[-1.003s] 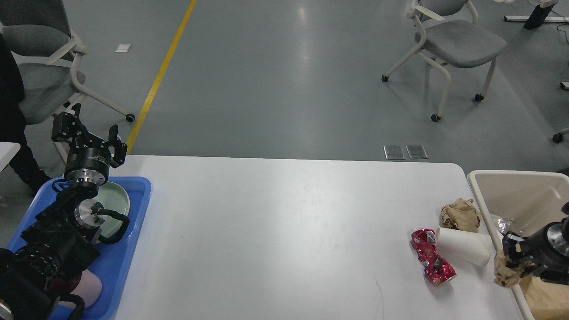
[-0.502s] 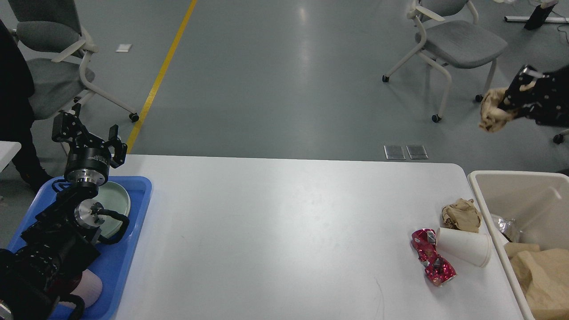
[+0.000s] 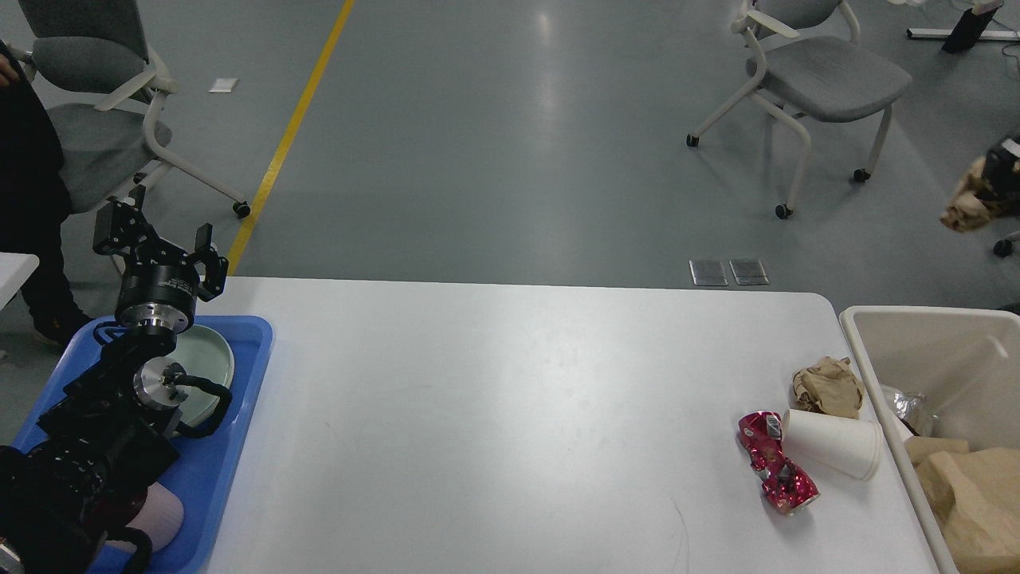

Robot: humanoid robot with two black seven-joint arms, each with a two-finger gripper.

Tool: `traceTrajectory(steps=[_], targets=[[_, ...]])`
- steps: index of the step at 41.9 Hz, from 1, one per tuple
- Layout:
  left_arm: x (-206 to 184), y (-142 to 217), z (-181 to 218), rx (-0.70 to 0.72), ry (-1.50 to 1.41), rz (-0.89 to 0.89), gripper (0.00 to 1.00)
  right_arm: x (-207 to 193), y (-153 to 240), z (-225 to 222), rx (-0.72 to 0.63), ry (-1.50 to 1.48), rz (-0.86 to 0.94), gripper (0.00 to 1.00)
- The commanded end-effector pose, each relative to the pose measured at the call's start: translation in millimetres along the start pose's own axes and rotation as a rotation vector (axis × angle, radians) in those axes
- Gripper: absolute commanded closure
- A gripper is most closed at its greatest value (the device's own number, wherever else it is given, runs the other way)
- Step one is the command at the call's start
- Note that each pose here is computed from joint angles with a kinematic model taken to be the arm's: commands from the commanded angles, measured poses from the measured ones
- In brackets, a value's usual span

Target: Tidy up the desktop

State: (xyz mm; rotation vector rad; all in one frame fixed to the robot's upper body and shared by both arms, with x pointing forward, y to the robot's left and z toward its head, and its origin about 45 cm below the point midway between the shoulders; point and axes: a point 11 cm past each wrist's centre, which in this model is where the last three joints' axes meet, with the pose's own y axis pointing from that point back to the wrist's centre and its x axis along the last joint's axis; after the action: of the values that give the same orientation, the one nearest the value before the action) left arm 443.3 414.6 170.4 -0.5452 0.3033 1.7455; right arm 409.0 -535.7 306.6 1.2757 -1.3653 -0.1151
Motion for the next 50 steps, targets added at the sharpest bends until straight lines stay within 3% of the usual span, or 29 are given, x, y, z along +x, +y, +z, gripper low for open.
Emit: traceTrajectory(steps=[1,11,22,33,41,50], targets=[[0,0,0,0.0,0.0,0.0,0.03,-15,-39,79,-0.174,0.02,0.107,0.0],[0,0,0,0.0,0.0,0.0,0.03,-90,-71,129,-0.291,0.127,-0.014,0.0],[0,0,0,0.0,0.0,0.0,0.03,-102,-76,111,-0.263,0.155,-0.027,0.0],[0,0,0,0.0,0.0,0.0,0.03,-71,-43,-7,-0.064,0.179,-0.049,0.0],[0,0,0,0.0,0.0,0.0,0.03,-50,30,-111,0.041,0.403,-0.121,0.0],[0,0,0,0.0,0.0,0.0,0.03,-75,130,-183,0.094,0.65,-0.358,0.0]])
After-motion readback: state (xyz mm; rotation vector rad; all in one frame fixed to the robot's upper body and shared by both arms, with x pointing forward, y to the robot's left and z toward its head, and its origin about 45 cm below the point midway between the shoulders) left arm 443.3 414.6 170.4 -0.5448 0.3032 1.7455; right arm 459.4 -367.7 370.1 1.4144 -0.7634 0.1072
